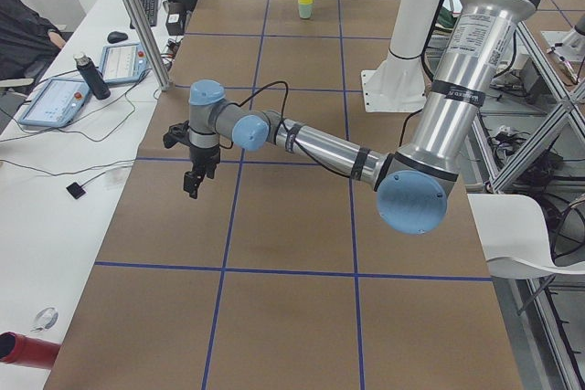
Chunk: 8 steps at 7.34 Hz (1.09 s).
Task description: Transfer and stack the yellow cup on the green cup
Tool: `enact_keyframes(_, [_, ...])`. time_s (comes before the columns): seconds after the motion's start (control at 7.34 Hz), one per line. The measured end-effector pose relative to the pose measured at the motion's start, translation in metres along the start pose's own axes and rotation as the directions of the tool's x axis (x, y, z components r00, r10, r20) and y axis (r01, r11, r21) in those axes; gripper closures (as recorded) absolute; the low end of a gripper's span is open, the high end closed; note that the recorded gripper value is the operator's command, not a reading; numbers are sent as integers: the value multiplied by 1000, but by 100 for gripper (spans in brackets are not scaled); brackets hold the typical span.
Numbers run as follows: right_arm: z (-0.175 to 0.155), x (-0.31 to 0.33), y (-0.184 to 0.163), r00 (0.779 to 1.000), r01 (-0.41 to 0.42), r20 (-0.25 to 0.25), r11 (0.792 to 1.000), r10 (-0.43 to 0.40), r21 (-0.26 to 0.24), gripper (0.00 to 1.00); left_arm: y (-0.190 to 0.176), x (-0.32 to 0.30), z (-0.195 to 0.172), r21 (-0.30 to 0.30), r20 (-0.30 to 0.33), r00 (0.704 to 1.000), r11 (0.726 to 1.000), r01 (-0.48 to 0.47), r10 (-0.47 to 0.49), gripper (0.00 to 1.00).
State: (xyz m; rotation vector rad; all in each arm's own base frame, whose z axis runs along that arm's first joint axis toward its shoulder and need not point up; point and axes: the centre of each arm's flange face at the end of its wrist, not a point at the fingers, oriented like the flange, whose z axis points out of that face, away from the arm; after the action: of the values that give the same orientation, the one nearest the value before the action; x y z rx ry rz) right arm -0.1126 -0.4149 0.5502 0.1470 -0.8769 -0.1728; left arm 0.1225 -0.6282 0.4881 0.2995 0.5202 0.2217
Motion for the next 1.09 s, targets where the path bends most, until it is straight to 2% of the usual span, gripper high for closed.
enact_keyframes(0.41, [-12,8,-12,1000,-10,-10,999,10,44,0,0,-13,-5,4,10,1000,1000,-2,2,0])
enact_keyframes(0.82, [-39,59,-20,994,-95,-51,988,101,121,0,6,-83,-38,-43,52,997,998,-51,53,0])
enact_keyframes(0.95, [-41,80,-21,988,-133,-60,982,142,131,0,13,-106,-49,-46,38,998,998,-44,45,0])
enact_keyframes(1.09, [-43,101,-23,981,-173,-63,975,183,138,0,30,-130,-53,-46,-28,999,998,-30,29,0])
